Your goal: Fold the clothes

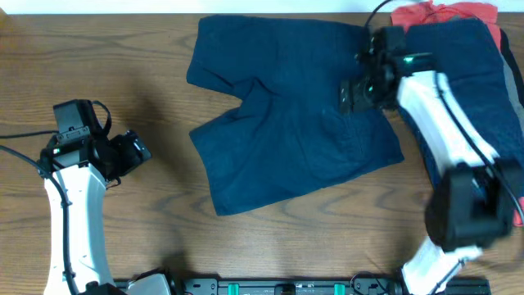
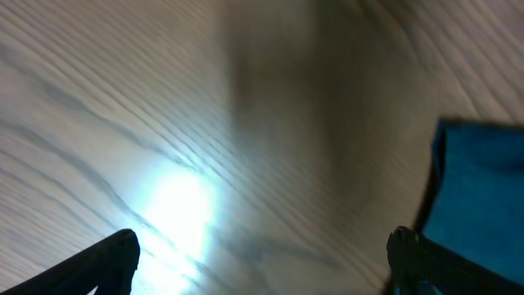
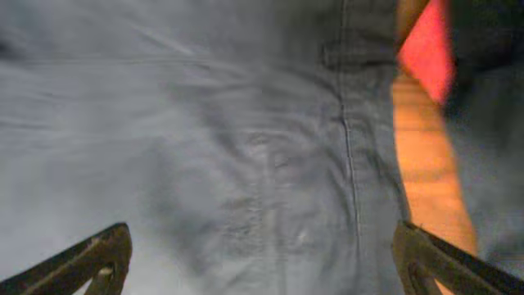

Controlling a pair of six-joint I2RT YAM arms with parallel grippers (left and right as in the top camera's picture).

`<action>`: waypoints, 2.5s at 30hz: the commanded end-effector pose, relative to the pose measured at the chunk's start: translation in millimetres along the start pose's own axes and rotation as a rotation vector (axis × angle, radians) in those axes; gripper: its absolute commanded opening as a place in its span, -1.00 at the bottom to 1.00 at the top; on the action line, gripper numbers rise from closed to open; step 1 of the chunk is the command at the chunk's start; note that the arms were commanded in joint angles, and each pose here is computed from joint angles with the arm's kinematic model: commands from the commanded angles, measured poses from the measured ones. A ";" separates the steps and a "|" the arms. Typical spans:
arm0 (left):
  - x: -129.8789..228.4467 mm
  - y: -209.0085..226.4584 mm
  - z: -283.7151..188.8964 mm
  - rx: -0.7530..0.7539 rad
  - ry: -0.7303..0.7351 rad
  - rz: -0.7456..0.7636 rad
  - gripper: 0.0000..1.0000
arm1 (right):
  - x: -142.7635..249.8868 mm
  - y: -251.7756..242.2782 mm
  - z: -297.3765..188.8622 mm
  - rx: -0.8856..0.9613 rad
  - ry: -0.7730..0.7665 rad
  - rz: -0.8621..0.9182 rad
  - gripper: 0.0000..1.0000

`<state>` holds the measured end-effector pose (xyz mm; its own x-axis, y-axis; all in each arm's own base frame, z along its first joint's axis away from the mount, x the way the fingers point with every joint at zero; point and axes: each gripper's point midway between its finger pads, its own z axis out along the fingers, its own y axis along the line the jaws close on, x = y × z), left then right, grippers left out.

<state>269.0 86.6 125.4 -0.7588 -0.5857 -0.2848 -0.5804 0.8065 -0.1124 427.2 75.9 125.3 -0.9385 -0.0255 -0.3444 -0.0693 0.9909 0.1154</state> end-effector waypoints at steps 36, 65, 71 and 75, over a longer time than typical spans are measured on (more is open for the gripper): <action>192.0 -135.6 59.1 0.093 0.342 -0.414 0.59 | 151.4 -68.2 -15.3 0.348 0.220 0.686 0.75; 210.9 -123.5 89.9 -0.010 0.408 -0.278 -0.12 | 161.8 -63.6 -17.9 0.339 0.272 0.688 0.70; 209.6 -124.1 89.3 0.001 0.409 -0.263 -0.88 | 162.1 -63.8 -18.1 0.339 0.275 0.676 0.66; 205.7 -128.7 82.9 0.072 0.426 -0.147 -0.88 | 160.8 -64.3 -17.4 0.339 0.267 0.677 0.64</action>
<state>210.5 -131.8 -2.8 -0.6545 -0.7395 0.1571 -0.7560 0.6370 -0.1510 276.0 8.5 80.7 -0.8015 0.5948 -0.0616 0.5979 0.7975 -0.0801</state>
